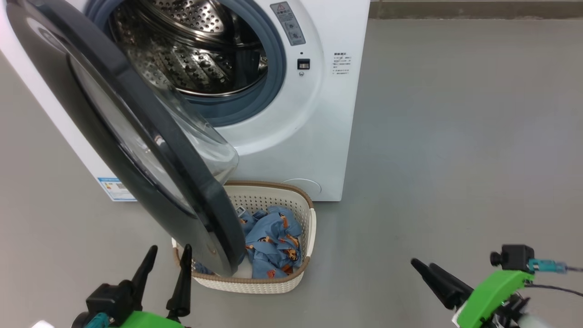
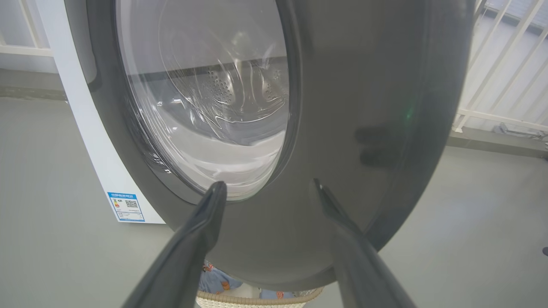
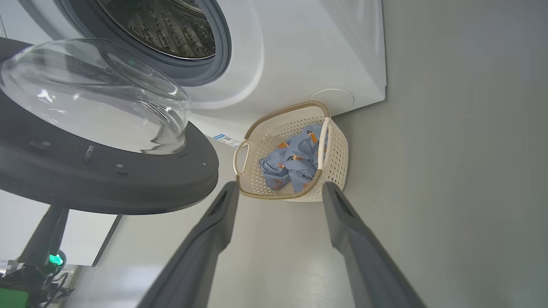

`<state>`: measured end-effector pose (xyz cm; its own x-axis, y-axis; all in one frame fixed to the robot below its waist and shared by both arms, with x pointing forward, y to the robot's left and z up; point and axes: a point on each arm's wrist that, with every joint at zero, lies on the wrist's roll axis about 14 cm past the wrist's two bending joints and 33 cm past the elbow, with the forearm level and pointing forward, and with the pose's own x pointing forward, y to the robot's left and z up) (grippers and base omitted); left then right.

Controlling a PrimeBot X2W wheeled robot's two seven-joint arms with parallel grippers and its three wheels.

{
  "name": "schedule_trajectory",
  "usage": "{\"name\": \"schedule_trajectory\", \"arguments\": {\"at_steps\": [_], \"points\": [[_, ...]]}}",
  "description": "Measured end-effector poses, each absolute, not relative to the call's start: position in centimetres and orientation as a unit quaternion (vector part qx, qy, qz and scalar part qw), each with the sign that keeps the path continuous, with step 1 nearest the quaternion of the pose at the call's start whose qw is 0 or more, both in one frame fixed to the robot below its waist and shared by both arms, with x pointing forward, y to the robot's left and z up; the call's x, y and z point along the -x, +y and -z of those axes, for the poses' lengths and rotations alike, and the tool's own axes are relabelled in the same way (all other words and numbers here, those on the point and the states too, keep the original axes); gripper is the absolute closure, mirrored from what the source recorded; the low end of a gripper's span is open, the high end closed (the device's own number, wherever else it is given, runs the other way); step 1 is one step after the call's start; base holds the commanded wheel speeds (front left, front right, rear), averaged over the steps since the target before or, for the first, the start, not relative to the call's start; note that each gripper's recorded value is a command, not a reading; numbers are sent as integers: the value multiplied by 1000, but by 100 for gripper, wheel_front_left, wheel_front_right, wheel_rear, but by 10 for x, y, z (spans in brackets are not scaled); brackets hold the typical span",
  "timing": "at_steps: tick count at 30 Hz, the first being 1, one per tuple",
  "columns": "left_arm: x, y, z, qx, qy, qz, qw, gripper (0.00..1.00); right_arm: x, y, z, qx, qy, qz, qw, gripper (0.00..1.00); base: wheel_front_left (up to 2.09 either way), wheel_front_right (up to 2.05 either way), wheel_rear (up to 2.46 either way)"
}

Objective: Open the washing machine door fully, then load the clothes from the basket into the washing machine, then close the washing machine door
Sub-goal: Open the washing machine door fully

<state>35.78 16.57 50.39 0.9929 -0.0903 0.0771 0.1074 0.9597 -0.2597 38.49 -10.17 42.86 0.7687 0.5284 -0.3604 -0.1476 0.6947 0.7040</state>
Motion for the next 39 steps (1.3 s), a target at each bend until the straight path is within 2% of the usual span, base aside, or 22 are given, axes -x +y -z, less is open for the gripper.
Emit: {"name": "schedule_trajectory", "arguments": {"at_steps": [6, 14, 18, 23, 29, 39], "points": [[-356, 167, -495, 134, -20, 46, 990, 0, -379, -130, -413, -301, 260, -156, 904, 0, 0, 0, 0], [-357, 169, -493, 135, -16, 43, 990, 0, -383, -152, -412, -239, 213, -141, 937, 0, 0, 0, 0], [-358, 172, -492, 135, -16, 38, 990, 0, -404, -175, -443, -190, 136, -124, 964, 0, 0, 0, 0], [-359, 173, -491, 136, -15, 36, 990, 0, -389, -178, -442, -170, 109, -106, 974, 0, 0, 0, 0], [-359, 173, -490, 135, -13, 36, 990, 0, -388, -189, -464, -133, 54, -85, 986, 0, 0, 0, 0], [-359, 174, -491, 132, -14, 35, 991, 0, -378, -200, -484, -118, 6, -49, 992, 0, 0, 0, 0]]}}
